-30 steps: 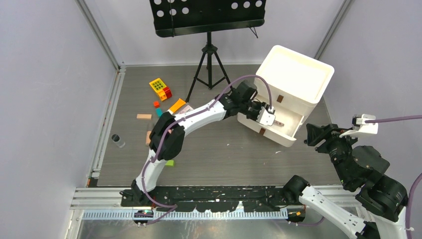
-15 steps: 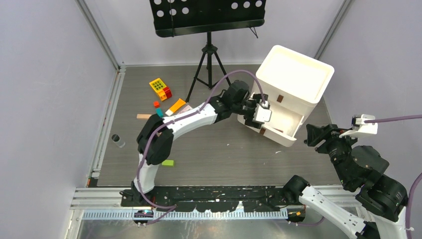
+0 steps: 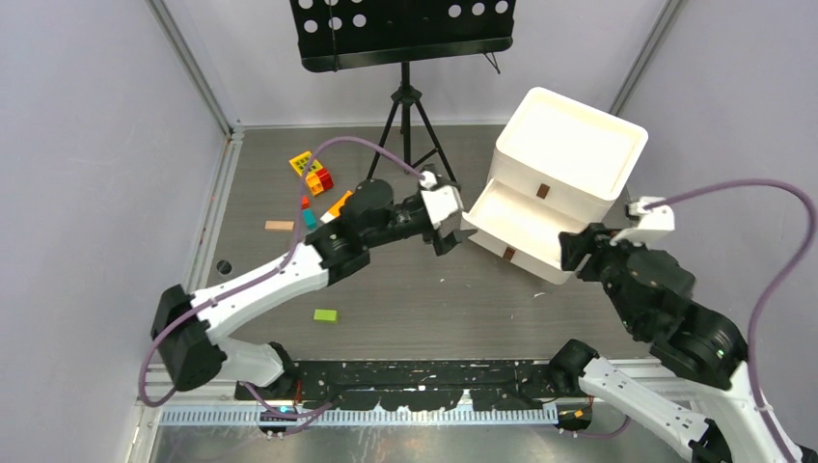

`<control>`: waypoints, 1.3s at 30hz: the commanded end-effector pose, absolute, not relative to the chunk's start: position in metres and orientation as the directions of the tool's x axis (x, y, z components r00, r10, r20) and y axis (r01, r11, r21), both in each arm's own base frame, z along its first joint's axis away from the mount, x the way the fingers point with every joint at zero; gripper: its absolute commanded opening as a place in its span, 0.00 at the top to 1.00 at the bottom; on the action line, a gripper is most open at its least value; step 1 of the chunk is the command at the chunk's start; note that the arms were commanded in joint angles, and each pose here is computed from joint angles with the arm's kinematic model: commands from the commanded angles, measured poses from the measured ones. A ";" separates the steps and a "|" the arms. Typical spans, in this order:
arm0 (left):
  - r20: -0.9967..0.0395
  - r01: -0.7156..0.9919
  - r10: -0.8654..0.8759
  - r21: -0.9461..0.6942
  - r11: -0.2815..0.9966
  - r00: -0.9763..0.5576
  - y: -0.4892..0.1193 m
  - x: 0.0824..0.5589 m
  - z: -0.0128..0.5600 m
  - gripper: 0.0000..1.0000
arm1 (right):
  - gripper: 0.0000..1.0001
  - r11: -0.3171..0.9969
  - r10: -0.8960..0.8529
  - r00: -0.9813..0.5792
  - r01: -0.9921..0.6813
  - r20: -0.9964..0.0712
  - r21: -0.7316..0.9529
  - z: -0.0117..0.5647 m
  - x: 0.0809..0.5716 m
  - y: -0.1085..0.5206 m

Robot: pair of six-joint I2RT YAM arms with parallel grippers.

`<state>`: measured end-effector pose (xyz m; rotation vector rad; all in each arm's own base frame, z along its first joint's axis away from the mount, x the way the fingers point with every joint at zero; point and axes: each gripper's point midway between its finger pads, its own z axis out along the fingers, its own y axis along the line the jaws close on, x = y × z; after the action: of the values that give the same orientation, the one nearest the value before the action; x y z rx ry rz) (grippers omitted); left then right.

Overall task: Organize the makeup
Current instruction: Pick up the makeup from the center of the board.

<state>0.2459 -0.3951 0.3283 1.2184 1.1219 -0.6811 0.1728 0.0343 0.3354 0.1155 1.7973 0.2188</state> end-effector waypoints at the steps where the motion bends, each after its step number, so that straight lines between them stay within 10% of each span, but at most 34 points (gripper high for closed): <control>1: -0.988 0.752 0.139 0.040 0.657 -0.069 -0.327 0.283 0.298 0.09 | 0.41 0.972 0.135 -0.289 -0.148 -0.948 0.183 0.328 0.192 0.074; 17: -0.876 0.203 -0.032 -0.147 0.968 -0.481 -0.166 0.386 0.181 0.10 | 0.40 0.943 0.091 -0.446 -0.250 -0.890 0.222 0.285 0.221 0.140; 39: -0.777 0.141 0.072 -0.021 0.990 -0.625 -0.163 0.461 0.072 0.21 | 0.40 0.942 0.108 -0.500 -0.225 -0.859 0.249 0.254 0.209 0.136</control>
<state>0.4461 -0.1670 0.0626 0.1512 2.2799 -0.1304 0.2100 0.1366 0.2490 -0.1030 2.0831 0.3836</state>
